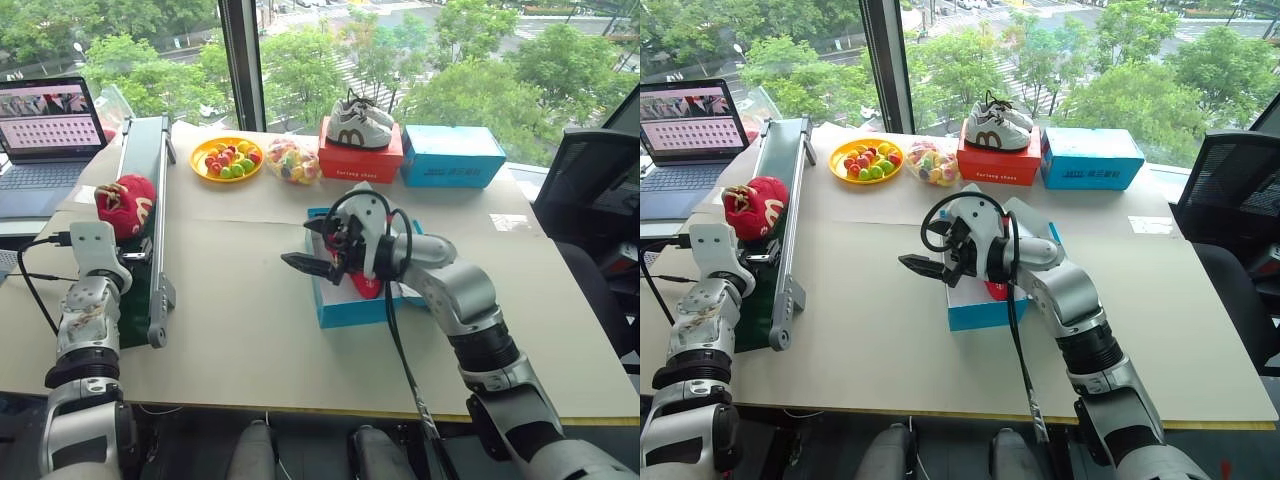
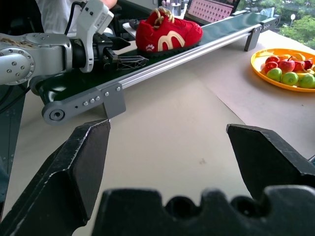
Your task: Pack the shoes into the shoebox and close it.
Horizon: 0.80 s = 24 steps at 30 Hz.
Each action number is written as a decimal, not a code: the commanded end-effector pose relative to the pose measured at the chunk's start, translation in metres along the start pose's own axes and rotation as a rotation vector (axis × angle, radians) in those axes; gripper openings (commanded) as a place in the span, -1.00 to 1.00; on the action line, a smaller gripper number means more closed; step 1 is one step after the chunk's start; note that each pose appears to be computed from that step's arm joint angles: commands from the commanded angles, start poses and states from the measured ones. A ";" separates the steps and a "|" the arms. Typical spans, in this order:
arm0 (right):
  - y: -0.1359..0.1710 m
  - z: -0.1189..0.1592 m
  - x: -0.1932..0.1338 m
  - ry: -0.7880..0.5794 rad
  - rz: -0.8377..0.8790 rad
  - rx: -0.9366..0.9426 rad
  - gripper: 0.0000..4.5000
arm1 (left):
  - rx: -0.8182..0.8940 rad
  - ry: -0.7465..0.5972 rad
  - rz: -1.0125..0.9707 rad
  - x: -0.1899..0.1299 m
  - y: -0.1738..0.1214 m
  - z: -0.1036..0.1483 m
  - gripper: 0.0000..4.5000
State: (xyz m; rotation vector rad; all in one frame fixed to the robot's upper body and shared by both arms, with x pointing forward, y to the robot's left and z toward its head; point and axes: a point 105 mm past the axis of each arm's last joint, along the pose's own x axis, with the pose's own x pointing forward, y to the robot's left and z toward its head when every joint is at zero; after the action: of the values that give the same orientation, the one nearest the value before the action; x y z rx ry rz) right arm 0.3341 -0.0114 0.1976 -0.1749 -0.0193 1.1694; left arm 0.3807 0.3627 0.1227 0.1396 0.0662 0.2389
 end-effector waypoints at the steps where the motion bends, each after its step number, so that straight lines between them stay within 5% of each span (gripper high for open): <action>1: 0.003 0.011 -0.003 -0.020 0.000 -0.052 1.00 | -0.008 -0.030 -0.013 0.001 0.003 0.006 0.89; 8: 0.000 0.009 -0.003 -0.001 -0.010 -0.062 1.00 | -0.076 -0.046 -0.070 0.000 -0.007 0.008 0.07; 10: 0.000 0.009 -0.003 -0.002 -0.012 -0.054 1.00 | -0.110 -0.062 -0.108 0.001 -0.017 0.016 0.04; 16: -0.014 0.054 -0.014 -0.318 0.011 0.467 1.00 | -0.315 -0.330 -0.491 -0.021 -0.110 0.121 0.03; 24: -0.046 0.075 -0.042 -0.545 0.012 0.837 1.00 | -0.357 -0.352 -0.794 -0.083 -0.204 0.168 0.03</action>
State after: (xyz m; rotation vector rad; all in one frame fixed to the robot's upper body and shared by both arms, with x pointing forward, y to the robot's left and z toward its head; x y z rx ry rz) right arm 0.3549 -0.0501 0.2616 0.8362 0.0445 1.0978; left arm 0.3808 0.1551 0.2294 -0.2342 -0.1709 -0.4449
